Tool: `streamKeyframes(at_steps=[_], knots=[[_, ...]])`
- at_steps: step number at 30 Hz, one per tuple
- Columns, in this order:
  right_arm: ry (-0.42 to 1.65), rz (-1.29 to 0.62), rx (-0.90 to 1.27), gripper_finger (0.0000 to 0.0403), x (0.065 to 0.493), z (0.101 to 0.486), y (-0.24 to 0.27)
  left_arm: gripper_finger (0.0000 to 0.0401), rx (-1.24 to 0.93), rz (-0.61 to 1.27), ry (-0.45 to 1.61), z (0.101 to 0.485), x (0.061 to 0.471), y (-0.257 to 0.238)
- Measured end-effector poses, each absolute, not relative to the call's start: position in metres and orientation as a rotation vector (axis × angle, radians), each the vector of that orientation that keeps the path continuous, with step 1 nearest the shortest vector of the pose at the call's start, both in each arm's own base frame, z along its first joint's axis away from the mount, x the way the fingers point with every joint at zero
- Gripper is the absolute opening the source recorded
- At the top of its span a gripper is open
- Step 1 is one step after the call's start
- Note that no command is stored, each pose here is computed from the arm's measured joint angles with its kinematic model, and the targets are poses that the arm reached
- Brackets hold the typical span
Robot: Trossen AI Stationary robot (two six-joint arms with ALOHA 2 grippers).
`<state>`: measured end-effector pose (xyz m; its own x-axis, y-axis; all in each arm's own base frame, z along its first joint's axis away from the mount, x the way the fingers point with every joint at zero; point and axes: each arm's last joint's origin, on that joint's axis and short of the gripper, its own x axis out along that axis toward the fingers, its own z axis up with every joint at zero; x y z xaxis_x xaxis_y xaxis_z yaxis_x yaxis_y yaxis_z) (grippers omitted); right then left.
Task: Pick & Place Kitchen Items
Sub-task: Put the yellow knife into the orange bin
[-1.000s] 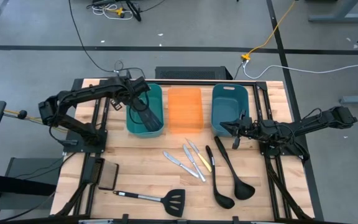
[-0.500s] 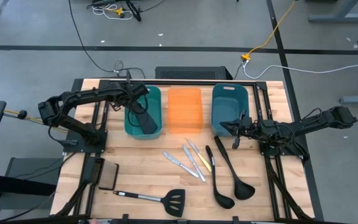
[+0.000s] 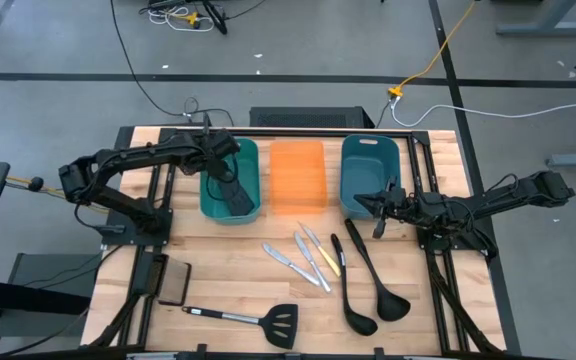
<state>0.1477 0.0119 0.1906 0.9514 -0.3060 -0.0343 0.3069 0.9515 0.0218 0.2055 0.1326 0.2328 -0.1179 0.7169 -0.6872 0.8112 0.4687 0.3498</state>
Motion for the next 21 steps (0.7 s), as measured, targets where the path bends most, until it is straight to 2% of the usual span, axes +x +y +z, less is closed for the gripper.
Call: streamKeyframes(at_steps=[7,9,12,16,19,21], knots=[[0.031,-0.310,0.021,0.0011,0.148,0.191,0.012,0.0194,1.249,0.048,1.702,0.297,0.192,0.097],[0.031,-0.310,0.021,0.0011,0.148,0.191,0.012,0.0188,1.207,0.092,1.581,0.322,0.182,0.081],[0.031,-0.311,0.021,0.0011,0.148,0.191,0.012,0.0174,1.052,0.134,1.285,0.362,0.164,0.059],[0.022,-0.311,0.015,0.0011,0.148,0.192,0.012,0.0140,0.711,0.247,0.795,0.410,0.138,0.038],[0.003,-0.311,0.019,0.0011,0.148,0.194,0.012,0.0103,0.425,0.237,0.484,0.430,0.127,0.029],[-0.006,-0.309,0.022,0.0011,0.148,0.194,0.012,0.0076,0.271,0.158,0.330,0.437,0.121,0.024]])
